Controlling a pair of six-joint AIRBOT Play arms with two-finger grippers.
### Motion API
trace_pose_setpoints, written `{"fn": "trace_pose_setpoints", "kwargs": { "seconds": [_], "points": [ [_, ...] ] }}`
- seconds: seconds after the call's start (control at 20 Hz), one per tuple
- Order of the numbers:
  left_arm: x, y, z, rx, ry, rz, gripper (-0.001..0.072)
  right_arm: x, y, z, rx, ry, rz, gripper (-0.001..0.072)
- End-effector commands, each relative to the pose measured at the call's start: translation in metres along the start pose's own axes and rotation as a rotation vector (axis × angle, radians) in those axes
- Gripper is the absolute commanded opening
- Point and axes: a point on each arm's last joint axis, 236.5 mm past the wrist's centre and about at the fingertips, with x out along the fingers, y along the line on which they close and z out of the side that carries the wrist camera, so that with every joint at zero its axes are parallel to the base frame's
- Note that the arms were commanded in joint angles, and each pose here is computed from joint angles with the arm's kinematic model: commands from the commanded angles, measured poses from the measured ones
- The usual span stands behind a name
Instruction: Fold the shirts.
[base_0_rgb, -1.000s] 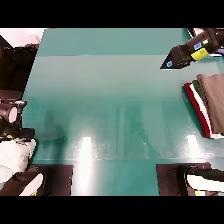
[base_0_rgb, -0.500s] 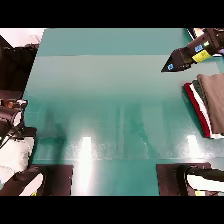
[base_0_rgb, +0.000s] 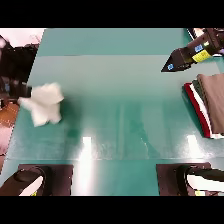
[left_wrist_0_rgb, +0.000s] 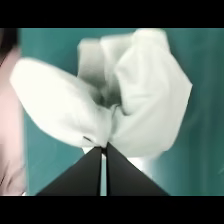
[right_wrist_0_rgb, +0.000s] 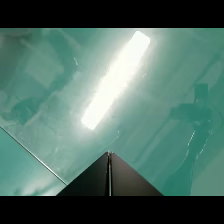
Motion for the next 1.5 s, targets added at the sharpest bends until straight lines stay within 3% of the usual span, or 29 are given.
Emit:
{"fn": "trace_pose_setpoints", "kwargs": {
  "seconds": [0.0, 0.3, 0.45, 0.75, 0.85, 1.1, 1.2, 1.45],
  "points": [
    [-0.096, -0.081, 0.085, 0.115, -0.350, -0.308, 0.0019, 0.000, -0.001, 0.013, 0.002, -0.054, -0.004, 0.0019],
    [-0.121, -0.160, 0.148, 0.337, -0.518, -0.466, 0.0019, -0.021, 0.003, 0.053, -0.012, -0.239, -0.021, 0.0019],
    [-0.062, -0.185, 0.164, 0.352, -0.446, -0.467, 0.0020, -0.037, 0.008, 0.071, -0.026, -0.341, -0.029, 0.0019],
    [0.097, -0.244, 0.123, 0.364, -0.119, -0.523, 0.0033, -0.027, 0.004, 0.063, -0.005, -0.318, -0.025, 0.0019],
    [0.125, -0.229, 0.111, 0.284, -0.027, -0.497, 0.0492, -0.019, -0.002, 0.053, 0.017, -0.284, -0.026, 0.0019],
    [0.119, -0.144, 0.045, 0.116, 0.314, -0.471, 0.0502, -0.023, -0.025, 0.041, 0.079, -0.280, -0.050, 0.0019],
    [0.116, -0.151, 0.014, 0.038, 0.393, -0.569, 0.0502, -0.026, -0.029, 0.038, 0.092, -0.284, -0.058, 0.0019],
    [0.136, -0.154, -0.112, -0.034, 0.551, -0.542, 0.0502, -0.025, -0.028, 0.034, 0.093, -0.278, -0.056, 0.0019]
  ]
}}
